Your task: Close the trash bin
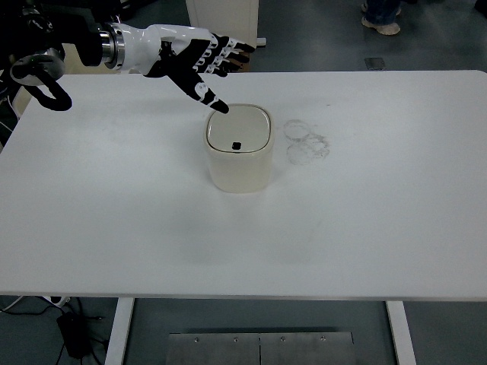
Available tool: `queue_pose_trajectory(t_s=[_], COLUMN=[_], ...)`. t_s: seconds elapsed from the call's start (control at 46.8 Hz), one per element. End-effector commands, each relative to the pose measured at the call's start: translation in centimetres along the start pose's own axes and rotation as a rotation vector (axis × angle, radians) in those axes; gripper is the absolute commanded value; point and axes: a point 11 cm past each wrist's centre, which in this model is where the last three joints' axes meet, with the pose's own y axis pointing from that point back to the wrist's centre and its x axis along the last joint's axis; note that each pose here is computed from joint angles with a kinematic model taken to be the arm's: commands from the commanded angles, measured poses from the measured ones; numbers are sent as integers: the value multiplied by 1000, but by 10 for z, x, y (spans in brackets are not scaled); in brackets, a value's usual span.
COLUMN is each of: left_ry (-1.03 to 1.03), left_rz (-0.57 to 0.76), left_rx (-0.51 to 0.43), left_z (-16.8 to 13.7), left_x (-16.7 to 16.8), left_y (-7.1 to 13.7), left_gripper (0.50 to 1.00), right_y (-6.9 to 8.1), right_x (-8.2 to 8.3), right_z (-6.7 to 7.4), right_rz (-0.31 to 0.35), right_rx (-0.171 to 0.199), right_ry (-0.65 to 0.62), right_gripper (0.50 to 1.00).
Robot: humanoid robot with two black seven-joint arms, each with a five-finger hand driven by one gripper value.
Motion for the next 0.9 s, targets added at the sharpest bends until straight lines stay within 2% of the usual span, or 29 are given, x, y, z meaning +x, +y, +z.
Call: queue_pose_trajectory(t_s=[0.0, 0.128, 0.278, 0.491, 0.684, 0.876], left_ry=[65, 125, 293, 441, 589, 771], left_rz=[74, 128, 187, 244, 311, 383], left_rx=[-66, -155, -254, -275, -350, -407], left_z=[5, 10, 4, -28, -56, -103], left_x=[21, 36, 45, 48, 58, 57], left_y=[4, 10, 11, 5, 16, 28], left_gripper=[1000, 1000, 1000, 1000, 1000, 1000], right_y=[0, 0, 0, 0, 0, 0], right_x=[0, 0, 0, 0, 0, 0], right_z=[0, 0, 0, 0, 0, 0], right_rz=[1, 1, 0, 1, 1, -1], right_rx=[0, 0, 0, 0, 0, 0], right_ry=[0, 0, -1, 0, 0, 0], right_gripper=[993, 993, 993, 993, 993, 993])
